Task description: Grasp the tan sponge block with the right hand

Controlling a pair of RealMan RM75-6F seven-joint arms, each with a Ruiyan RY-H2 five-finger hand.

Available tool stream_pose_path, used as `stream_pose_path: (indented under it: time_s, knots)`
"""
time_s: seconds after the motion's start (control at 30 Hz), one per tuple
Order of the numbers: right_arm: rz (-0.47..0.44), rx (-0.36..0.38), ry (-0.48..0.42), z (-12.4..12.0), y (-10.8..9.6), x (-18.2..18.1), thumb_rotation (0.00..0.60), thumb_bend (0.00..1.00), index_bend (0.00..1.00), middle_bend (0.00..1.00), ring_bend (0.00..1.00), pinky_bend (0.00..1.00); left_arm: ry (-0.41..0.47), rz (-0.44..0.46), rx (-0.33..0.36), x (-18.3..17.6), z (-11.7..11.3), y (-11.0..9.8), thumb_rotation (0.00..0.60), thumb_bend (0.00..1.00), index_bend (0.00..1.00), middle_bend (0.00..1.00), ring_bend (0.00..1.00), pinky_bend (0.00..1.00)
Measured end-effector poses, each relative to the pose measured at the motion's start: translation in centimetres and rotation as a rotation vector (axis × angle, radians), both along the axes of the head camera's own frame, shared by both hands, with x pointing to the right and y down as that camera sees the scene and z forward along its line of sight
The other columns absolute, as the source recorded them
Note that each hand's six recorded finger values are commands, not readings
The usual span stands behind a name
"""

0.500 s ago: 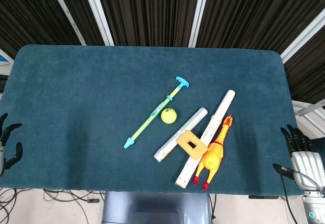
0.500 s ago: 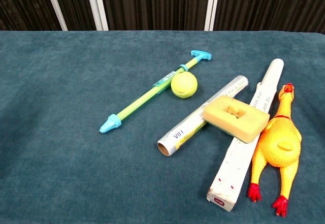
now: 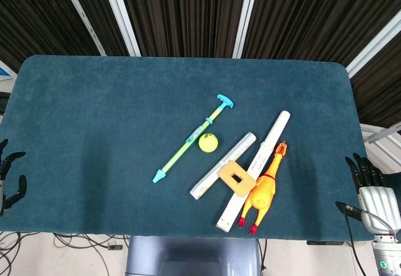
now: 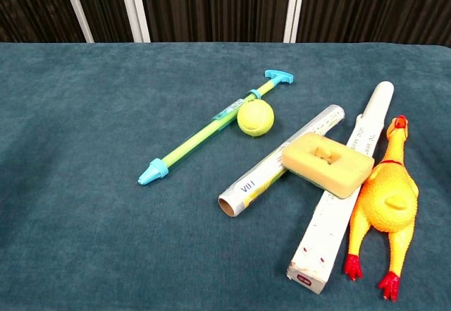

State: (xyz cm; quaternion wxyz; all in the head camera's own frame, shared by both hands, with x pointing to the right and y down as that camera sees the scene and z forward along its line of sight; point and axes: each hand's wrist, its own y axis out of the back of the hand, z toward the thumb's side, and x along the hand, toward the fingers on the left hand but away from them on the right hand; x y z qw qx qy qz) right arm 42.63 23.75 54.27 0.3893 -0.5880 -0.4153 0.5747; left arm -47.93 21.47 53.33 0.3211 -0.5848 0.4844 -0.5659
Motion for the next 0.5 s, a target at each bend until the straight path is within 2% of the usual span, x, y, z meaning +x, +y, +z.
stream_pose_path:
  time_s: [0.3, 0.5]
  knots:
    - [0.018, -0.021, 0.002, 0.08, 0.08, 0.34, 0.600, 0.12, 0.00, 0.00, 0.00, 0.15, -0.002, 0.000, 0.003, 0.05, 0.03, -0.01, 0.600, 0.53, 0.23, 0.00, 0.00, 0.00]
    - [0.043, -0.067, -0.030, 0.74, 0.16, 0.40, 0.600, 0.10, 0.00, 0.00, 0.00, 0.15, 0.004, -0.008, -0.006, 0.04, 0.20, 0.16, 0.600, 0.53, 0.23, 0.00, 0.00, 0.00]
